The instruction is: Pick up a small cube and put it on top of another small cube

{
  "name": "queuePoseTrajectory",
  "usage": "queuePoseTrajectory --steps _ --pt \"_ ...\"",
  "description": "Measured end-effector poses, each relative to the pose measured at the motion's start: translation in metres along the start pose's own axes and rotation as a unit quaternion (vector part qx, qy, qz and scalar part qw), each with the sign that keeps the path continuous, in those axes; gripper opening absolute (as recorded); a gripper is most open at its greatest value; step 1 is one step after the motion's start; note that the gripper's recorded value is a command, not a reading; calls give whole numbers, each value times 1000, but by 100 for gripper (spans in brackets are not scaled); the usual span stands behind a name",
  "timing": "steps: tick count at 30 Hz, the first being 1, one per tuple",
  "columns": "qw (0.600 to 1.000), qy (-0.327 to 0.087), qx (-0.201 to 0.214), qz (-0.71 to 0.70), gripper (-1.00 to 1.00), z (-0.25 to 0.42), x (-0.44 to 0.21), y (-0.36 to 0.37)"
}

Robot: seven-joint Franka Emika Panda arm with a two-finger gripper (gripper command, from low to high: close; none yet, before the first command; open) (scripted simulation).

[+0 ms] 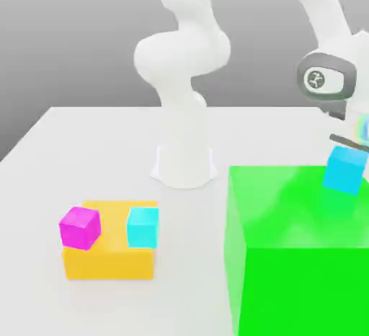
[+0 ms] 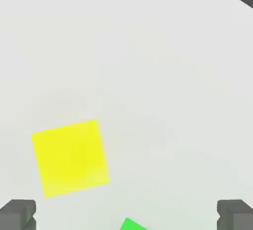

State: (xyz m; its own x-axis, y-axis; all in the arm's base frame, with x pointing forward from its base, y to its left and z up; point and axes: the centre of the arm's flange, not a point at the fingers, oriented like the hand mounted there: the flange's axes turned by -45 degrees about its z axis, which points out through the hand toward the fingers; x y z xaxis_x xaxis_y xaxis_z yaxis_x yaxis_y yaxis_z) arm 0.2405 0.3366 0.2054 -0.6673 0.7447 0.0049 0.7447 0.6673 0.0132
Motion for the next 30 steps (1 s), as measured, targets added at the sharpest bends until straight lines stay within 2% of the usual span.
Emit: queuePoseTrajectory --steps 6,7,14,20,22,26,30 --pt "1000 -2 7 -18 0 61 0 -4" --pt "1000 -2 7 -18 -100 70 0 -5" --pt "1000 -3 7 -18 -100 72 0 -5" --pt "1000 -3 8 -21 -100 16 2 -5" --pt "998 -8 12 -58 -100 -2 25 -5" --pt "991 -53 19 -122 -100 -29 26 29" --pt "977 -122 24 -174 -100 -59 13 68"
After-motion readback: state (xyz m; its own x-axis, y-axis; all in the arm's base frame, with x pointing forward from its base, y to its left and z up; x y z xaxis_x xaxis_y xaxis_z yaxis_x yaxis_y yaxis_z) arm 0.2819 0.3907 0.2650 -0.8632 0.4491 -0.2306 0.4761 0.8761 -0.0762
